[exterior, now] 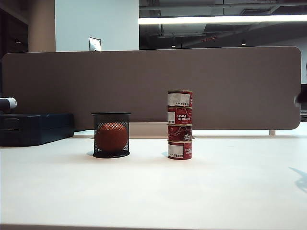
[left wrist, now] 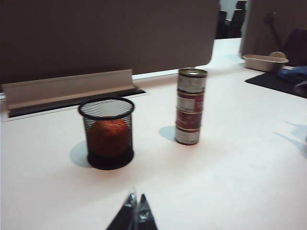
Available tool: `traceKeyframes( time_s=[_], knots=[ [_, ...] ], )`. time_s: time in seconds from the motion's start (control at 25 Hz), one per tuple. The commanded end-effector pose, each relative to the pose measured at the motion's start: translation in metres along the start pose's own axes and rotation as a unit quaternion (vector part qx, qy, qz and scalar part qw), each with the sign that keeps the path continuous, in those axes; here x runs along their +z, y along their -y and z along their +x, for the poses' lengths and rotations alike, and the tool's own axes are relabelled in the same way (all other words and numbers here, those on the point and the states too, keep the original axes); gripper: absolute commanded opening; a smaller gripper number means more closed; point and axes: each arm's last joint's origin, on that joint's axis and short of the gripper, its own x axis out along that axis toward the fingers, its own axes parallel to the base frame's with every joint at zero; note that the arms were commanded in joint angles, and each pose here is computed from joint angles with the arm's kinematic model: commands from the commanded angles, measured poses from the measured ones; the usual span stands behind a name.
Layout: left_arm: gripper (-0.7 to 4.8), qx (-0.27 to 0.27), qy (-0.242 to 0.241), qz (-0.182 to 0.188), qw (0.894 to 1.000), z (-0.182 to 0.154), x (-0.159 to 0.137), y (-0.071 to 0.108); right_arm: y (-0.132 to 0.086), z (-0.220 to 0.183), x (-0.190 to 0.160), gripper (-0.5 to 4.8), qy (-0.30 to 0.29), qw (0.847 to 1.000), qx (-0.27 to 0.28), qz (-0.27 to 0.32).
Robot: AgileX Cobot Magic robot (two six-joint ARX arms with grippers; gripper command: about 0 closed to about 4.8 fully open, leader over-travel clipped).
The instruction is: Take a can of tomato sauce from the stacked ones and place it on the table.
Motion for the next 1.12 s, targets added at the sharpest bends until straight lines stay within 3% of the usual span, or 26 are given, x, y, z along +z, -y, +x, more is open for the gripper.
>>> traceKeyframes(
  time_s=[0.04,0.16,0.36,0.48,0.56,0.76,1.12],
  knots=[
    [-0.05,0.034,0.012,0.008,0.999,0.000,0.004,-0.002,-0.004,-0.013,0.013,3.22,0.034,0.999,0.006,-0.004],
    [-0.05,0.053,0.016,0.011,0.998,0.000,0.004,-0.003,-0.006,-0.028,0.018,3.20,0.043,0.999,0.002,-0.007],
    [-0.05,0.082,0.017,0.010,0.996,-0.001,0.004,-0.005,-0.008,-0.047,0.021,1.33,0.052,0.999,-0.009,-0.015],
    [-0.05,0.104,0.017,0.010,0.994,-0.001,0.004,-0.006,-0.010,-0.059,0.019,1.09,0.046,0.999,-0.009,-0.013],
    [-0.05,0.114,0.017,0.010,0.993,-0.001,0.005,-0.007,-0.011,-0.066,0.017,0.00,0.040,0.999,-0.011,-0.013],
    [-0.06,0.147,0.018,0.001,0.989,-0.001,0.004,-0.008,-0.012,-0.082,0.012,-0.06,0.034,0.999,-0.016,-0.012],
    [-0.06,0.213,0.023,-0.013,0.977,-0.003,0.004,-0.012,-0.012,-0.104,0.008,-0.06,0.074,0.996,-0.043,-0.014]
  ],
)
